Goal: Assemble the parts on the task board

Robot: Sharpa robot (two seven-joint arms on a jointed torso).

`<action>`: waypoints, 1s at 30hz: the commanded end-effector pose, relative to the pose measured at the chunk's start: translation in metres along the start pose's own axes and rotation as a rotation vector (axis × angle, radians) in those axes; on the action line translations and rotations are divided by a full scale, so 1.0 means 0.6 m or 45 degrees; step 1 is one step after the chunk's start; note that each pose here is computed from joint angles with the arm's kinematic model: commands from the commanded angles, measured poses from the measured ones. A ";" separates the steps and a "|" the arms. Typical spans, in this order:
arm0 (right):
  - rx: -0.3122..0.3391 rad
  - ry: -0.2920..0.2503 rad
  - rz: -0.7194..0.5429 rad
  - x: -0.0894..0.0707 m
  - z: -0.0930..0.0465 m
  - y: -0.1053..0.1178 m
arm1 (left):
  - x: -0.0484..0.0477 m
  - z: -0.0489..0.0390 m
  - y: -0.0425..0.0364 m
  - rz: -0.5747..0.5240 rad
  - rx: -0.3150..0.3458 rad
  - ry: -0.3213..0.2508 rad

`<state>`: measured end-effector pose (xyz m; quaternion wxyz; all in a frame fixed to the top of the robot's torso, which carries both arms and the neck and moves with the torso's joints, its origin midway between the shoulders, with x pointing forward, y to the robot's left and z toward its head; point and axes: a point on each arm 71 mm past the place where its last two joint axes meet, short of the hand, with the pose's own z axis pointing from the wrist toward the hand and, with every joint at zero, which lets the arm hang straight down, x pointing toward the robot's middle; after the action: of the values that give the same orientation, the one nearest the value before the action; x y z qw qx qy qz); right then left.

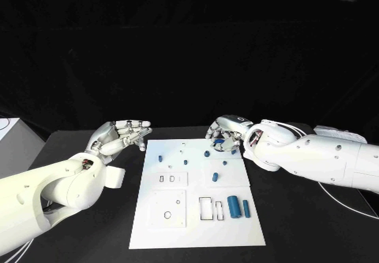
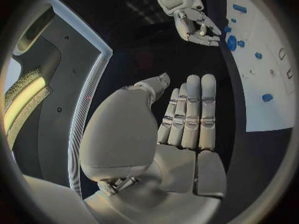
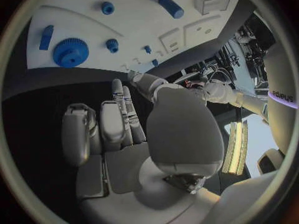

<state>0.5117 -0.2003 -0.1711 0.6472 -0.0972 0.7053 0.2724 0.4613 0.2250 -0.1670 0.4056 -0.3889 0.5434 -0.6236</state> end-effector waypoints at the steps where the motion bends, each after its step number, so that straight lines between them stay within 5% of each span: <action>1: 0.036 0.037 -0.108 0.006 0.001 -0.002 | 0.008 -0.001 -0.003 -0.008 0.002 0.058; 30: 0.129 0.083 -0.186 0.034 0.016 0.002 | 0.001 -0.005 -0.007 0.007 -0.015 0.030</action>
<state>0.5161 -0.1902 -0.1890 0.6483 -0.1215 0.7253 0.1971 0.4584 0.2278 -0.1653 0.4003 -0.3867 0.5534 -0.6196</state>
